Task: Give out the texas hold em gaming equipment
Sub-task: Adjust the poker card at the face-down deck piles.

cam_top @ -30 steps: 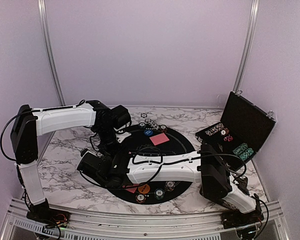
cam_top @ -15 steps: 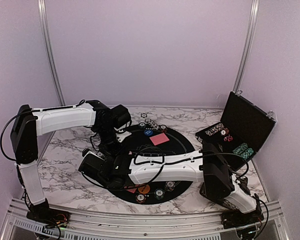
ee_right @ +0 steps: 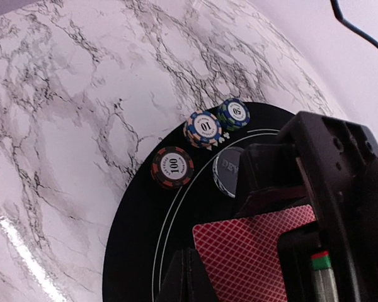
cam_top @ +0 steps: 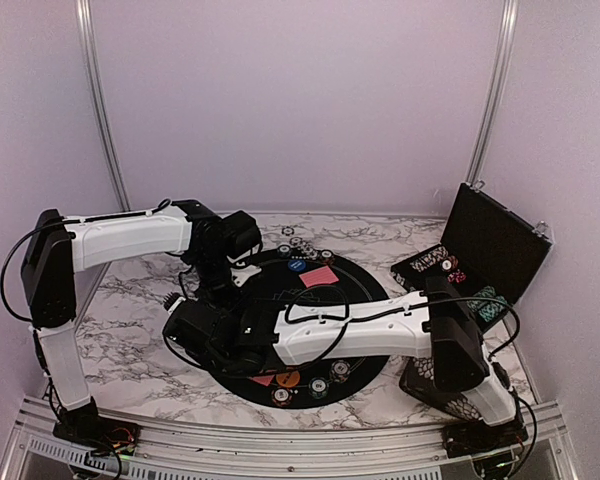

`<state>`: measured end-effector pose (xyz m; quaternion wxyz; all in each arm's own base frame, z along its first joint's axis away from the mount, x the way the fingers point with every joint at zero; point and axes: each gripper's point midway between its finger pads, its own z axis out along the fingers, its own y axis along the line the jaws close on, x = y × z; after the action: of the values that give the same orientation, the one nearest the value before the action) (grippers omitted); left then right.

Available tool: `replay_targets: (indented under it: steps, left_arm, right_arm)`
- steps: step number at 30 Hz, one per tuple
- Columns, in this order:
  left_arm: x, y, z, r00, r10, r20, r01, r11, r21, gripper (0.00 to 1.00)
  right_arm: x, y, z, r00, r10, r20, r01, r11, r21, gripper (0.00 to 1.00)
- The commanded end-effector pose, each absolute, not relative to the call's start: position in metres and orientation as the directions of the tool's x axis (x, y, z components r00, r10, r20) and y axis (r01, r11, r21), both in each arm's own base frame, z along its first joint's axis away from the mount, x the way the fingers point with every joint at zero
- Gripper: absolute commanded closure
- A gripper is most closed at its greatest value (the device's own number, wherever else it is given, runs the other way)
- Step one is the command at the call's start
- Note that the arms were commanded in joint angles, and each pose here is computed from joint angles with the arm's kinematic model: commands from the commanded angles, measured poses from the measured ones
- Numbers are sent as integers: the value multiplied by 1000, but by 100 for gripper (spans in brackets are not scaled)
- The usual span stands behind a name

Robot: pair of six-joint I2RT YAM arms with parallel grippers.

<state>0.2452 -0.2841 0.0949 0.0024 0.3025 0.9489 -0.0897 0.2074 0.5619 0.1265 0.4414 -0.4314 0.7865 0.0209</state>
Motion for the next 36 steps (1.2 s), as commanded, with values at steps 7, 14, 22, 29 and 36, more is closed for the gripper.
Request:
replay_targets:
  steps: [7,14,22,29,36]
  left_arm:
    - [240,-278,99,-815,579,-30,575,802,-160,54]
    - [242,-279,100,-817,575,-34,573,805,-157,54]
    - [239,-276,104,-813,581,-44,580,800,-152,54]
    - [234,-277,109,-798,600,-57,602,788,-132,54]
    - [226,-281,113,-766,639,-66,642,759,-105,54]
  right_arm:
    - [166,560,206,-229,-499,-836,-844,529,-85,100]
    - [170,522,205,-346,-456,-820,-843,536,58,100]
    - [187,465,200,-571,-324,-754,-788,473,393,100]
    - [216,429,189,-725,-219,-652,-675,415,610,93]
    - [235,422,175,-826,-189,-531,-563,305,768,77]
